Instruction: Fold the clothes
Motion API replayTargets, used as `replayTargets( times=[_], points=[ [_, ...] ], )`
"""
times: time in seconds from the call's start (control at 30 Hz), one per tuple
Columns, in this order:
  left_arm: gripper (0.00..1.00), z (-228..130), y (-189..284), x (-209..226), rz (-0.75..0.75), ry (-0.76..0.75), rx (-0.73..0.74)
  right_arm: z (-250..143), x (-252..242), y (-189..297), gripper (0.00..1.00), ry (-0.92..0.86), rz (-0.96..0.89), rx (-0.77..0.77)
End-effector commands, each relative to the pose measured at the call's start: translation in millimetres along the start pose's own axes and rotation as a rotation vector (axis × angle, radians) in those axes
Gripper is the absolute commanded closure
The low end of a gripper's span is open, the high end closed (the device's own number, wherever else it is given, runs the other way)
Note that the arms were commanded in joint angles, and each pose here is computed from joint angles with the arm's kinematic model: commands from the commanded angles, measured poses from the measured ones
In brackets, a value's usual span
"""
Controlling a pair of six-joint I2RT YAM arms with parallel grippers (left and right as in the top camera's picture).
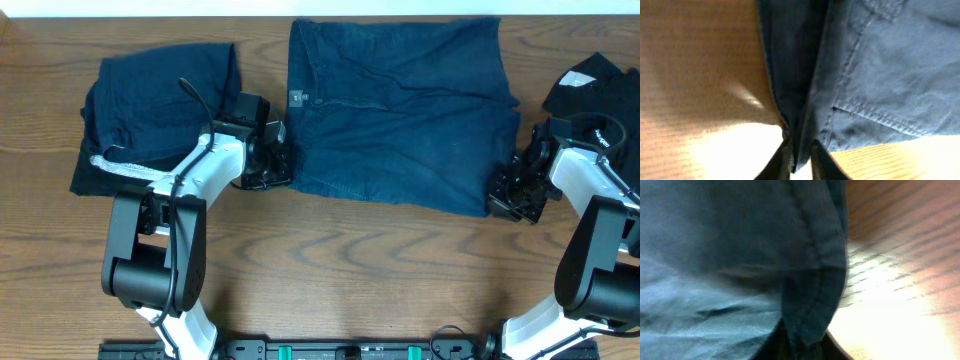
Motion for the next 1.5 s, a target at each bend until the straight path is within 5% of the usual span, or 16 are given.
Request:
replayTargets(
  times=[0.0,0.2,0.3,0.43,0.6,0.9,1.0,1.1,1.47],
  points=[
    [0.7,-7.6,-5.0,4.8,0.02,0.009,0.034,1.1,-1.9,-1.4,0.75,0.012,-0.02,0.001],
    [0.58,-17.8,-13.5,5.8,0.025,-0.003,0.05,2.0,-3.1,-1.3,0.69,0.012,-0.028,-0.003],
    [0.57,-14.9,-14.1,3.7,0.017,-0.011,0.036,2.2,-3.1,-1.4,0.67,0.012,-0.028,-0.004],
    [0.57,-13.1,-14.3,2.0,0.01,-0.014,0.029,2.3,-4.1,-1.3,0.51,0.012,-0.034,-0.005],
    [0.56,-9.1,-14.3,0.2,0.002,-0.02,0.012,3.9,-12.2,-0.8,0.5,0.012,-0.084,-0.015],
    [0.57,-5.8,-14.5,-1.6,-0.006,-0.019,-0.001,4.7,-10.9,-1.1,0.73,0.015,-0.083,-0.018],
    [0.62,-5.8,-14.4,-1.7,-0.006,-0.019,-0.002,6.0,-9.4,-1.3,0.99,0.021,-0.082,-0.025],
    [0.93,-5.9,-14.4,-1.7,-0.006,-0.019,-0.001,7.3,-9.3,-1.2,0.99,0.021,-0.081,-0.03],
    [0.94,-3.3,35.5,-29.0,-0.087,-0.065,-0.094,25.8,1.0,43.3,0.99,0.023,-0.07,-0.079]
  ],
)
Point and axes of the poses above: each gripper's point midway between its finger pads, its own y axis back along the fingers, its own x axis along the line the jaws close on, z = x × y, the point moved 1 cm from there along y, back along the fingers, and after that the axes turned 8 degrees about y, right-handed, at the moved point
